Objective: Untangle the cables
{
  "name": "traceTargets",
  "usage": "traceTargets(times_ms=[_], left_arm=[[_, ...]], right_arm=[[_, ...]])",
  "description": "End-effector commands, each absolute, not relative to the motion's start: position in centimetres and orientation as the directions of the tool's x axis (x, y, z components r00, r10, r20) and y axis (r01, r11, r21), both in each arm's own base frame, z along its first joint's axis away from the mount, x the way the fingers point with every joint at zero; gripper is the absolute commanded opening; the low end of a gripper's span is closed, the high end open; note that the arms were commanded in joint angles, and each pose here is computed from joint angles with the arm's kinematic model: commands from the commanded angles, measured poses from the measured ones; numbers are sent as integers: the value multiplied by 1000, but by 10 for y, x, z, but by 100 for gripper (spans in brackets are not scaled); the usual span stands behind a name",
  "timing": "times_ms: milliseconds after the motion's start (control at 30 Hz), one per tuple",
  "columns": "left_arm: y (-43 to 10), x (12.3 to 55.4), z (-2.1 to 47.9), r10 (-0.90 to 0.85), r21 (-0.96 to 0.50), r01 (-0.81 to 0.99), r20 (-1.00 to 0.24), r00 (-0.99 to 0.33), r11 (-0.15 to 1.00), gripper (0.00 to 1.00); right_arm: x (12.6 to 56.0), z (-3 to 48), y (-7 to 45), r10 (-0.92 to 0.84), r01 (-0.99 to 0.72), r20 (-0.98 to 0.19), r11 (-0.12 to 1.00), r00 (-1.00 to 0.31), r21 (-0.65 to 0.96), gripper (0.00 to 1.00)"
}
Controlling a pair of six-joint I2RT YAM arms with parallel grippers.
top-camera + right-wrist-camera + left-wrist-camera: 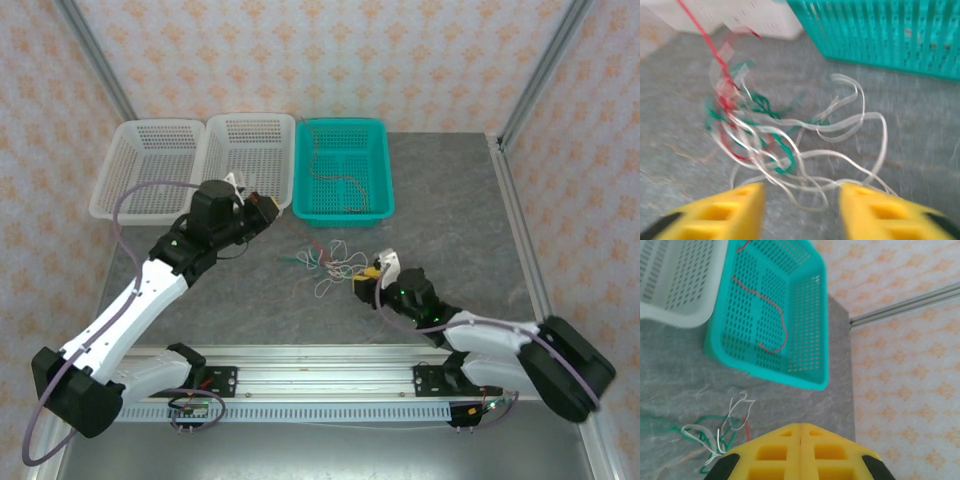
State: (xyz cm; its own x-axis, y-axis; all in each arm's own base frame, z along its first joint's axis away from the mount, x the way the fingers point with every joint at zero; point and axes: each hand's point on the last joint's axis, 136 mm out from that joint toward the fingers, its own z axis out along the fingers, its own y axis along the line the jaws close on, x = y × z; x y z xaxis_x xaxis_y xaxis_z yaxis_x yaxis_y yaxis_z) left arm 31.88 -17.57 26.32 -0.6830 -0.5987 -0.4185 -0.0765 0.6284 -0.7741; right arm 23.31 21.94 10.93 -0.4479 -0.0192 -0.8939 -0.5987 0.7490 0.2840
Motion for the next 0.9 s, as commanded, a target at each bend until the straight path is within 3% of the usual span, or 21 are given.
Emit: traceTargets(times_ms=[0,200,333,500,600,700,767,867], left_arm=[[-195,315,253,-573,-797,-50,-388,-722,602,0],[-208,311,240,-541,-782,-44,-388,-746,621,0],[-203,311,248,-548,-774,-40,-410,-729,632,0],[-202,312,256,-546,-771,-28,-425,-722,637,0],[-203,312,260,-546,-776,-21,-425,-722,631,0],[-201,312,268,-547,-775,-11,-436,-715,632,0],[-191,313,279,-558,-769,-4,-460,-691,639,0],[-159,313,304,-590,-735,-1,-544,-597,678,0]], right_arm=[[225,153,229,28,-667,-921,681,-388,302,55],[229,187,260,36,-754,-933,579,-357,311,64],[246,159,281,18,-744,-910,570,-414,350,68],[235,118,322,-166,-828,-876,442,-453,344,75],[244,95,331,-208,-822,-855,451,-475,347,76],[253,76,334,-263,-812,-830,481,-492,329,64],[255,56,331,-361,-804,-773,511,-522,304,46],[255,25,315,-451,-775,-688,575,-568,262,31]])
